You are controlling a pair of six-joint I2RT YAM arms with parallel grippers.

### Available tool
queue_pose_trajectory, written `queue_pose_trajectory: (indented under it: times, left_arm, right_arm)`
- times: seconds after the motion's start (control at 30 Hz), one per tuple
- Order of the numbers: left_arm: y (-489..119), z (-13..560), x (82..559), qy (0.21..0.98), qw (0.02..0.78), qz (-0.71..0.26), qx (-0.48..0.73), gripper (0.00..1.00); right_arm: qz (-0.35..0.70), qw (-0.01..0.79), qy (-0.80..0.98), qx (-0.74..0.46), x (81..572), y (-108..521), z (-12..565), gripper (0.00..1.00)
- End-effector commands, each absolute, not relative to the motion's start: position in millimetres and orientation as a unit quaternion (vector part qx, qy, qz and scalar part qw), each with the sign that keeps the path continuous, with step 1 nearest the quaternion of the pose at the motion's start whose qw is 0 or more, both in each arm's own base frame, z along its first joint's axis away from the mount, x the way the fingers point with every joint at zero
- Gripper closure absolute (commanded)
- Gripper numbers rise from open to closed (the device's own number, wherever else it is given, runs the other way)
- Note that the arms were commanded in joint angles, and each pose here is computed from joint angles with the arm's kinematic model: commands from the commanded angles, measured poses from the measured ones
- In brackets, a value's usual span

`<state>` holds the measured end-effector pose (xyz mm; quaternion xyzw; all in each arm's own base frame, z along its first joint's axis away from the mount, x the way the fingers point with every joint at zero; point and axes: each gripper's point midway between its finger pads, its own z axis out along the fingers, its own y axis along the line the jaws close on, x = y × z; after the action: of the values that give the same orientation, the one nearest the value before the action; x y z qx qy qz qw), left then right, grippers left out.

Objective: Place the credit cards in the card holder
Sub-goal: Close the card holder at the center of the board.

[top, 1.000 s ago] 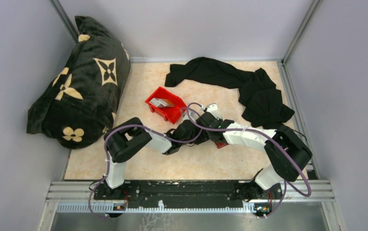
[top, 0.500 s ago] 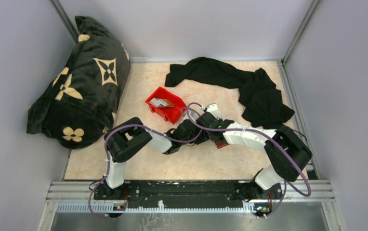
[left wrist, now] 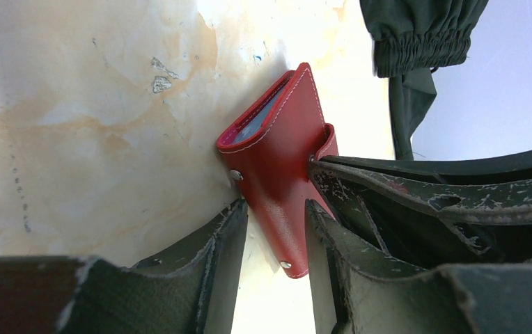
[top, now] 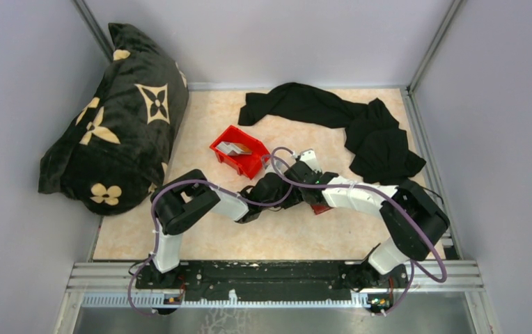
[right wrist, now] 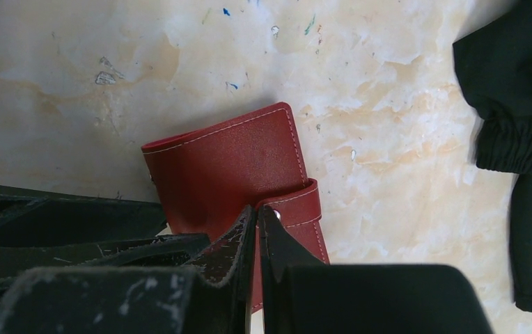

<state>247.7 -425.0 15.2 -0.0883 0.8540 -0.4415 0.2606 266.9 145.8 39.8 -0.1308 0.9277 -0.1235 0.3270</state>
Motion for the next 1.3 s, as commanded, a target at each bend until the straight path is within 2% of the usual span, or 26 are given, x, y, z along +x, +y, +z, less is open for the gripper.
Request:
queue_pose_trajectory:
  times: [0.0, 0.63, 1.27]
  left_arm:
    - [-308, -127, 179, 0.973, 0.144, -0.173, -0.059, 0.53]
    - [-310, -129, 178, 0.975, 0.138, -0.167, -0.052, 0.53]
    - [-320, -119, 181, 0.976, 0.146, -0.160, -0.030, 0.52]
  right_arm:
    - [-0.097, 0.331, 0.932, -0.111, 277, 158, 43, 0.95]
    - [-0.064, 0.326, 0.942, -0.058, 281, 144, 44, 0.95]
    - [0.040, 0.299, 0.951, 0.074, 265, 121, 29, 0.97]
